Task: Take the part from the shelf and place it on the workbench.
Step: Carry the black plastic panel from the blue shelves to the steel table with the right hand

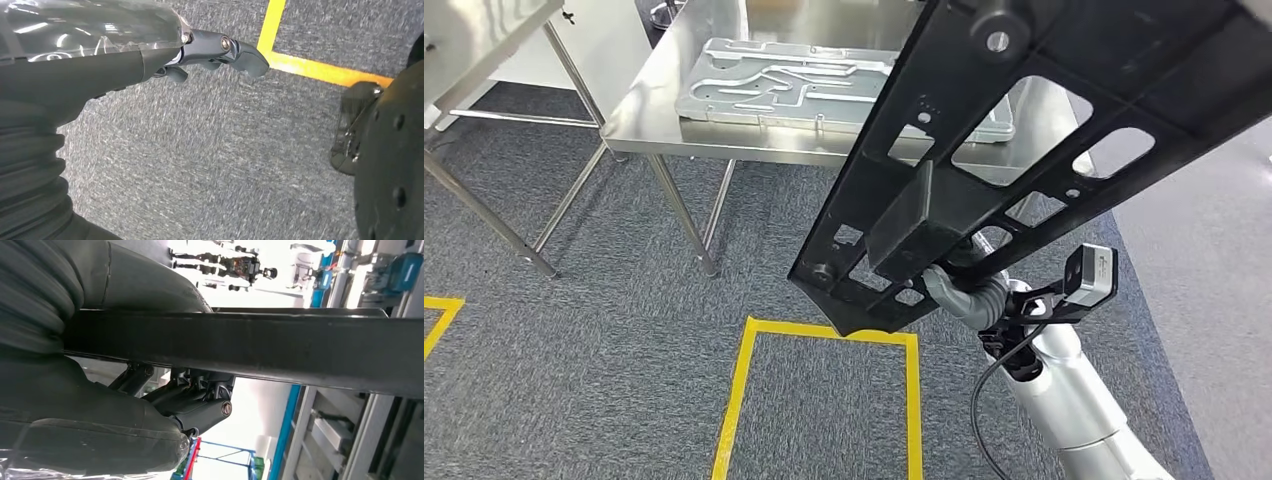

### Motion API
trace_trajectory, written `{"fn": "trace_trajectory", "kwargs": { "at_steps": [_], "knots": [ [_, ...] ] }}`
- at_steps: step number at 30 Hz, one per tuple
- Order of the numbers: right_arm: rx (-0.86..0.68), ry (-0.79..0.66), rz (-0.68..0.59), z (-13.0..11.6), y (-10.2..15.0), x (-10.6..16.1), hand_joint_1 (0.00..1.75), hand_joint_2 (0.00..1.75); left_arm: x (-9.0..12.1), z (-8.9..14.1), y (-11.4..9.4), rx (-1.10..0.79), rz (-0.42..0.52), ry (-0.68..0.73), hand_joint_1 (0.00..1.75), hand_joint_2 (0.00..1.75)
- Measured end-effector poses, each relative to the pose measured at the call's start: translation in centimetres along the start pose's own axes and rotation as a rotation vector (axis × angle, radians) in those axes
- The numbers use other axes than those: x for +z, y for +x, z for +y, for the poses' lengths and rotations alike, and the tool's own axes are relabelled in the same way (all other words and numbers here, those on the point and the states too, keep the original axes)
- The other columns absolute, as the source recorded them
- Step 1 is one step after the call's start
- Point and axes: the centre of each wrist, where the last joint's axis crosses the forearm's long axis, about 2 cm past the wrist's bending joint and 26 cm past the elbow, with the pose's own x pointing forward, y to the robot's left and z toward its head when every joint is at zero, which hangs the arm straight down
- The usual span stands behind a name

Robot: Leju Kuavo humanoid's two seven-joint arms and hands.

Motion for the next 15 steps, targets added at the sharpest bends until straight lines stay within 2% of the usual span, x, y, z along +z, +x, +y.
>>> {"fn": "trace_trajectory", "kwargs": {
  "at_steps": [15],
  "knots": [
    [-0.021, -0.009, -0.036, 0.28, 0.11, 0.02, 1.75, 1.75, -0.04, 0.31, 0.0, -0.014, -0.002, 0.001, 0.0, 1.75]
  ]
}}
